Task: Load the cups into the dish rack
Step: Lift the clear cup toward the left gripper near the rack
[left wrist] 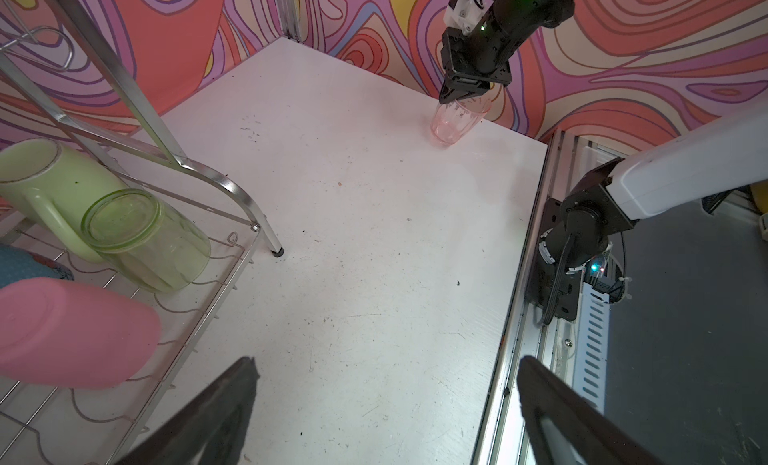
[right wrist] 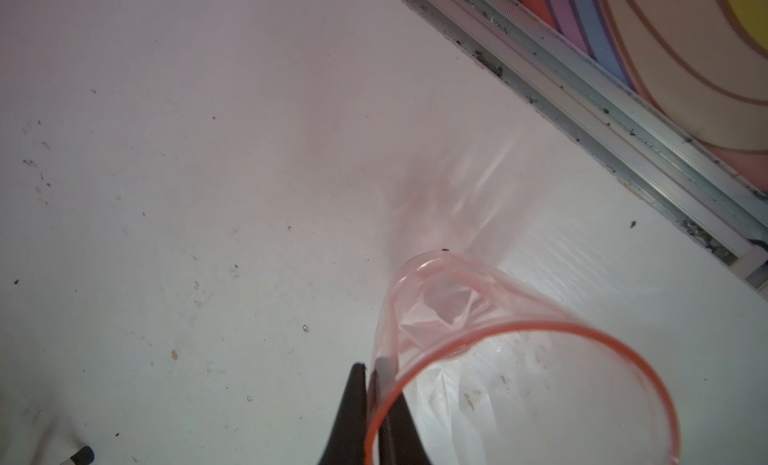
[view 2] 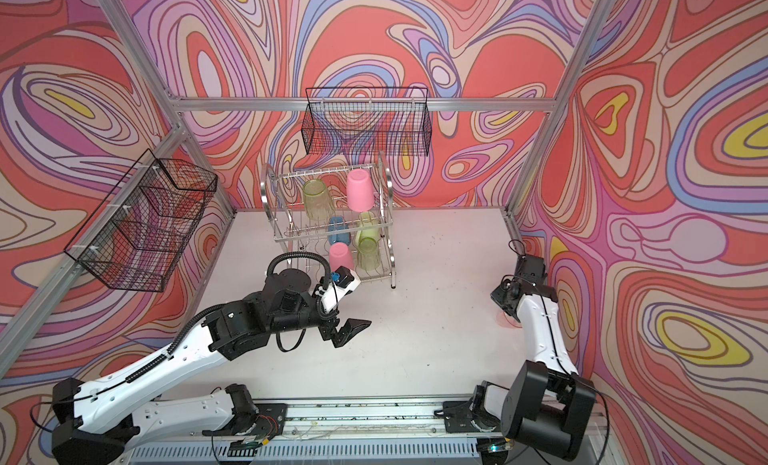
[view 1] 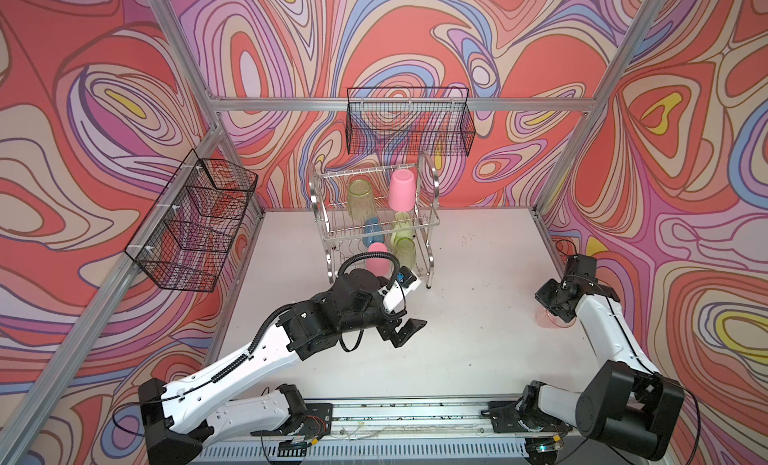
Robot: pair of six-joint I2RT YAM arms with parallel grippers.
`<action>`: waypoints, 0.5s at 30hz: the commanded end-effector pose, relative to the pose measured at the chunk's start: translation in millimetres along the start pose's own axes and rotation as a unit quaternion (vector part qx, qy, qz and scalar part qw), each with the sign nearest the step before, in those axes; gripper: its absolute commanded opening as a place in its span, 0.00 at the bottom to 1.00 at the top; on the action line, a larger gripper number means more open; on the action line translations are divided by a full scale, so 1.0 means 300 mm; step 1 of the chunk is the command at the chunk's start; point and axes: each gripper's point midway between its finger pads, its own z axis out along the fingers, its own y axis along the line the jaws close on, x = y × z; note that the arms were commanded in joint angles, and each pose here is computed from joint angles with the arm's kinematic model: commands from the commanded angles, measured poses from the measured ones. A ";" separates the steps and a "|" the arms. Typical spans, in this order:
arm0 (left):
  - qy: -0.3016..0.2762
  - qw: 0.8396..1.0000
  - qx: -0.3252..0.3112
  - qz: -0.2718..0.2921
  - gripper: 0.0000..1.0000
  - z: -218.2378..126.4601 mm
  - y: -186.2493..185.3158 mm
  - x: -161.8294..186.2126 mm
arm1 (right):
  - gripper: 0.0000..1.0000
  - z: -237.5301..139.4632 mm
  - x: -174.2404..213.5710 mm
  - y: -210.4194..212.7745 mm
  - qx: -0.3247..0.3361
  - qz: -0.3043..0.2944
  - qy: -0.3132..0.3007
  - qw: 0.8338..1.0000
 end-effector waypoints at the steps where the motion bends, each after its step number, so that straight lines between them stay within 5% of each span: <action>1: 0.006 1.000 -0.007 0.002 1.00 0.016 0.015 0.015 | 0.00 -0.057 -0.024 0.074 -0.016 -0.031 -0.023 0.999; 15: 0.007 0.999 -0.028 -0.017 1.00 0.021 0.071 0.016 | 0.00 -0.205 0.095 0.412 -0.063 -0.160 -0.050 0.984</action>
